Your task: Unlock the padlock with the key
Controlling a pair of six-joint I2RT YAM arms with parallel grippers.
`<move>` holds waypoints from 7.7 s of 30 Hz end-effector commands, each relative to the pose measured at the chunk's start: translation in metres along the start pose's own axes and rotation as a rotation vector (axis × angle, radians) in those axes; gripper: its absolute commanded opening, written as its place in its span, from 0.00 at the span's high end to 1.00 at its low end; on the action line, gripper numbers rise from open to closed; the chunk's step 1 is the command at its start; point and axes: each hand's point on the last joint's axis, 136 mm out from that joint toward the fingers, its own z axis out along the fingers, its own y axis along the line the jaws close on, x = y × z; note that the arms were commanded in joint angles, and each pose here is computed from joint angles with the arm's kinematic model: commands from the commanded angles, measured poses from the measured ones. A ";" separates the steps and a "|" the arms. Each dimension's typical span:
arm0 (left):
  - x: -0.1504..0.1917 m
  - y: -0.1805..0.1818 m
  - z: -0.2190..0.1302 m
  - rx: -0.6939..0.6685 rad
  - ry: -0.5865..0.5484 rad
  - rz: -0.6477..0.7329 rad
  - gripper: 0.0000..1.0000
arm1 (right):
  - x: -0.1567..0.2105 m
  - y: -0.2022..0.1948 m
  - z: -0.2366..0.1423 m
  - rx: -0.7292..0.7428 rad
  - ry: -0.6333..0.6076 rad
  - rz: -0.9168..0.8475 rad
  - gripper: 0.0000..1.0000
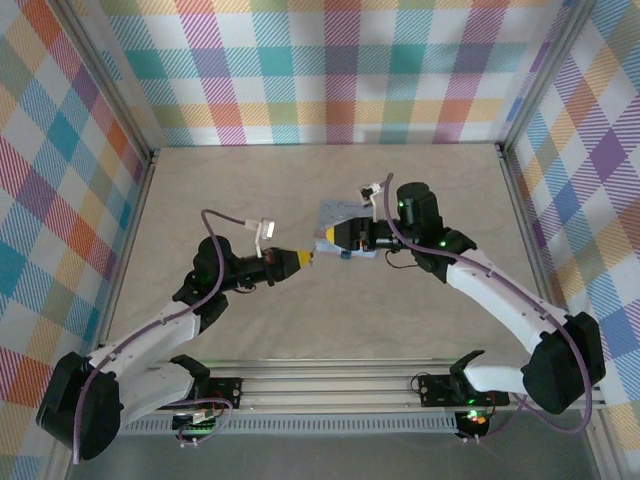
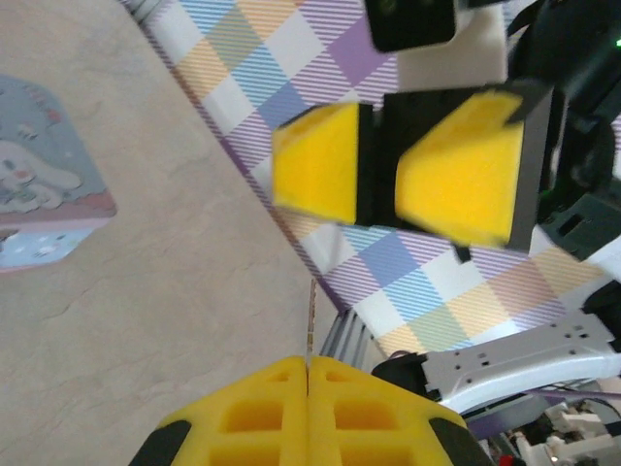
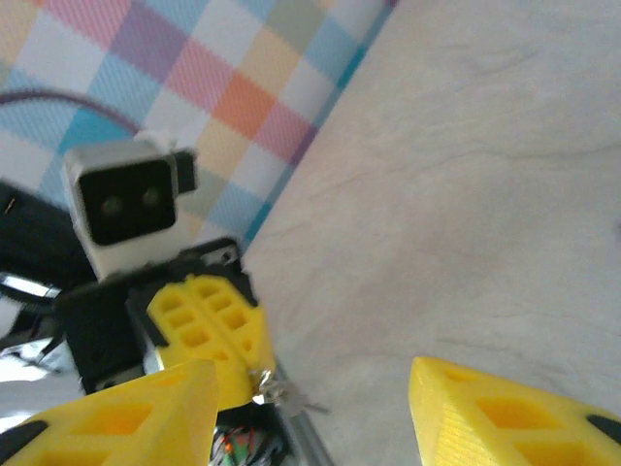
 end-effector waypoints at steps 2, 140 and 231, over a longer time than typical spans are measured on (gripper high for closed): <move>0.018 0.016 -0.010 -0.098 0.026 0.052 1.00 | 0.012 -0.060 -0.001 0.270 -0.008 0.151 0.46; 0.036 0.092 0.056 -0.185 -0.051 0.316 1.00 | 0.057 -0.091 0.058 0.361 0.398 0.549 1.00; 0.035 0.054 0.070 -0.049 0.042 0.422 1.00 | 0.052 -0.075 0.034 0.274 0.447 0.636 1.00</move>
